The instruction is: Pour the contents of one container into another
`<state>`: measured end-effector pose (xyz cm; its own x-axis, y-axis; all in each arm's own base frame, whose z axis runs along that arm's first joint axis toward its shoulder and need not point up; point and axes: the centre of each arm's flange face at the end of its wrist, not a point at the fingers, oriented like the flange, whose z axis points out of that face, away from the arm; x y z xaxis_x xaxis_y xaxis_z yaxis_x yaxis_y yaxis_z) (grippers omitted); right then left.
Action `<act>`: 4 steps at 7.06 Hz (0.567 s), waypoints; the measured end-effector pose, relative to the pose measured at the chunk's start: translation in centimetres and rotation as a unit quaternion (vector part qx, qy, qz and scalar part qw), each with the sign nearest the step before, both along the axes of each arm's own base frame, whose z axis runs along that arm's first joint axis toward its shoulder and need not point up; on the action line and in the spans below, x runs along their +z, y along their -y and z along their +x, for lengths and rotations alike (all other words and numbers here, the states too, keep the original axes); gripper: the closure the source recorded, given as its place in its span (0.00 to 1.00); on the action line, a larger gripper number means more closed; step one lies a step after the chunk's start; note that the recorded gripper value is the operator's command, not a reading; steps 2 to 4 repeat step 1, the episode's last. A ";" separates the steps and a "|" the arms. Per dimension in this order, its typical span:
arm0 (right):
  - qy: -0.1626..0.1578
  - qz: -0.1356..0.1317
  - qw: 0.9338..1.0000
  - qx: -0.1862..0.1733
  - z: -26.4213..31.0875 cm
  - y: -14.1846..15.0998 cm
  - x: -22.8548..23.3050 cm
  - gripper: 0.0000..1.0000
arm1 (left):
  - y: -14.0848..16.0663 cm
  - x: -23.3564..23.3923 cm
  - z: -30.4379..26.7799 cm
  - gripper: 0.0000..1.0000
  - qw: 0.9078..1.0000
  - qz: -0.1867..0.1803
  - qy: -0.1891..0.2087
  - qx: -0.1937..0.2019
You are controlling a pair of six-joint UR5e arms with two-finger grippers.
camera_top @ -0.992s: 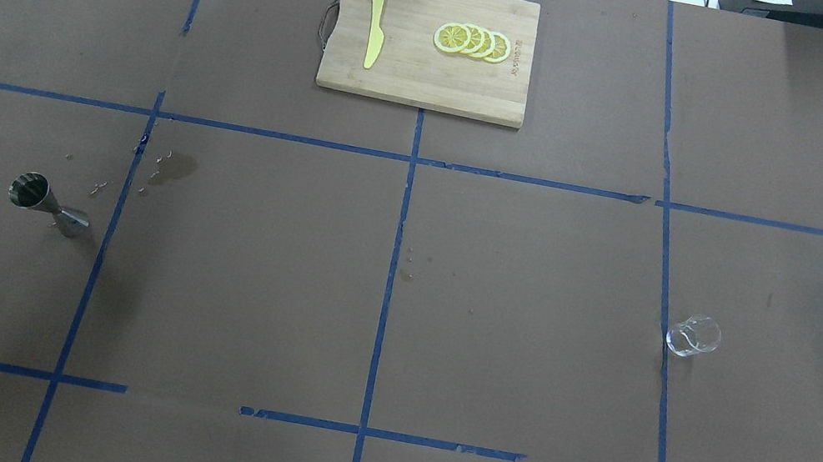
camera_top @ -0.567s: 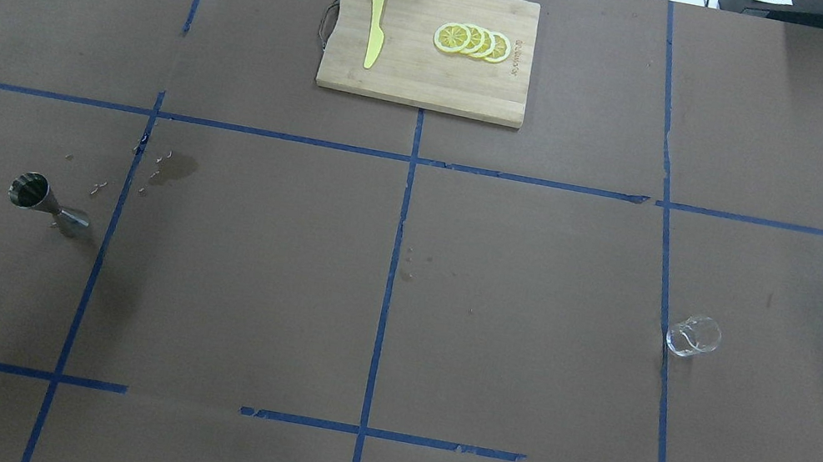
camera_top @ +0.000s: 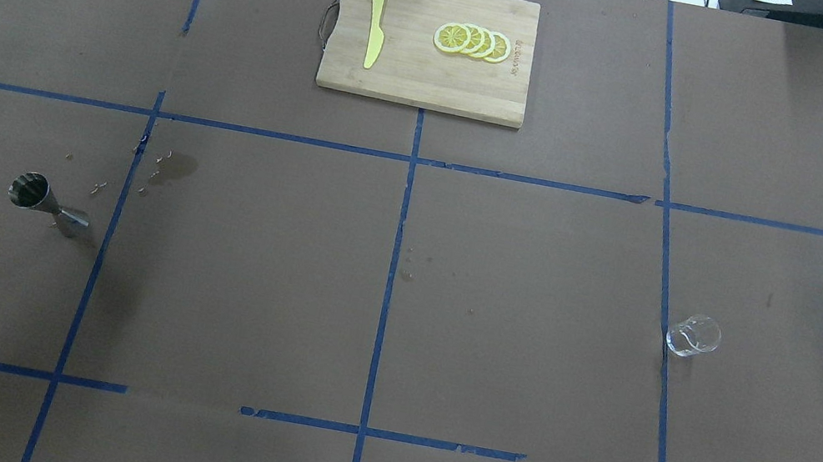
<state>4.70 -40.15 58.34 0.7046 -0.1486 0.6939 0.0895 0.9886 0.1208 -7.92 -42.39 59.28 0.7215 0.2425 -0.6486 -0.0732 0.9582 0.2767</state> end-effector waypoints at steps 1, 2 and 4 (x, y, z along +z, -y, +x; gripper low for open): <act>0.000 -0.001 1.000 -0.002 -0.1 -0.1 0.1 0.00 | -0.2 -0.5 -0.5 0.00 1.000 0.003 0.000 -0.006; 0.000 -0.001 1.000 -0.002 -0.1 -0.1 0.1 0.00 | -0.2 -0.5 -0.5 0.00 1.000 0.003 0.000 -0.006; 0.000 -0.001 1.000 -0.002 -0.1 -0.1 0.1 0.00 | -0.2 -0.5 -0.5 0.00 1.000 0.003 0.000 -0.006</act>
